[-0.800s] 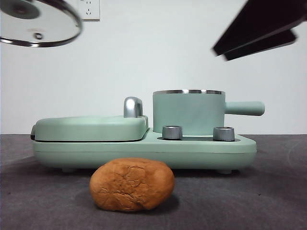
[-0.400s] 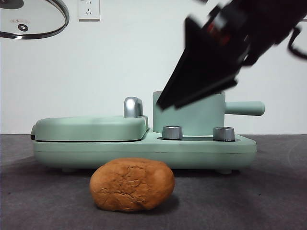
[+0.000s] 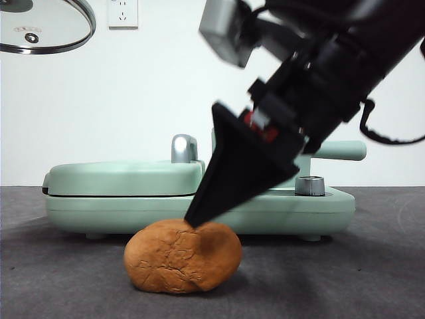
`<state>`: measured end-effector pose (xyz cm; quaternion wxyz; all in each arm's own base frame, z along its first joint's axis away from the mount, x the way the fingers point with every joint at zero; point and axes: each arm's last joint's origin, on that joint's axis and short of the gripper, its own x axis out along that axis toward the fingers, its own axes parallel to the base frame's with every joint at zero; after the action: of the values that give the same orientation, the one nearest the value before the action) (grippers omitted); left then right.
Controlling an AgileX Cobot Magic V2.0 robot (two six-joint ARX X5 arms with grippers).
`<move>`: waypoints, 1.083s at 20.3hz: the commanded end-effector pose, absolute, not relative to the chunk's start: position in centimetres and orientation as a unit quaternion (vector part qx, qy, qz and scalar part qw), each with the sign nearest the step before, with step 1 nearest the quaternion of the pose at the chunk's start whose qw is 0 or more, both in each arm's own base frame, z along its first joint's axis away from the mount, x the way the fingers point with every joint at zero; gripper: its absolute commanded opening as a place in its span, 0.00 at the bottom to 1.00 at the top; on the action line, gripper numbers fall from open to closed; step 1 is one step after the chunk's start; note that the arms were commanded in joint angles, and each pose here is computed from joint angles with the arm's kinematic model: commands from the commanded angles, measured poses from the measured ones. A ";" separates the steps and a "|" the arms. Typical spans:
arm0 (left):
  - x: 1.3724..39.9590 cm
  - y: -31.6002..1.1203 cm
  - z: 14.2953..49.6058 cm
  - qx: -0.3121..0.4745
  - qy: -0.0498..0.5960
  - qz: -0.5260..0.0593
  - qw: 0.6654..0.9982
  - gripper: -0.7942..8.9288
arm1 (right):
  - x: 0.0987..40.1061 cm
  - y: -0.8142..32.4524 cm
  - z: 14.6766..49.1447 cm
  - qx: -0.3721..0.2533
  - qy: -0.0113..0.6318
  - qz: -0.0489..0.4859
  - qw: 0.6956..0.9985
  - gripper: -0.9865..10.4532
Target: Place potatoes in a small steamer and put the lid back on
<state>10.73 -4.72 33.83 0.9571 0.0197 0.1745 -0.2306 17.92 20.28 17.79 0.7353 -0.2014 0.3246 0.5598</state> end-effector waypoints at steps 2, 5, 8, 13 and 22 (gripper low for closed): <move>10.7 -4.7 34.7 0.015 0.150 -0.232 0.961 0.10 | 18.1 21.4 16.9 -0.196 0.339 0.562 0.729 0.42; 10.7 -4.7 34.7 0.014 0.150 -0.232 0.961 0.10 | 18.2 21.7 16.0 -0.179 0.369 0.548 0.729 0.42; 10.7 -4.7 34.7 0.014 0.150 -0.232 0.961 0.10 | 18.3 21.7 15.2 -0.166 0.395 0.536 0.728 0.36; 10.7 -4.7 34.7 0.014 0.150 -0.232 0.961 0.10 | 18.2 21.7 15.3 -0.163 0.399 0.534 0.727 0.27; 10.7 -4.7 34.7 0.014 0.150 -0.232 0.961 0.10 | 16.3 19.2 21.7 -0.149 0.420 0.492 0.748 0.27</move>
<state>10.73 -4.72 33.83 0.9571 0.0197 0.1745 -0.2306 16.32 18.89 21.31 0.7464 -0.1573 0.4173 0.4939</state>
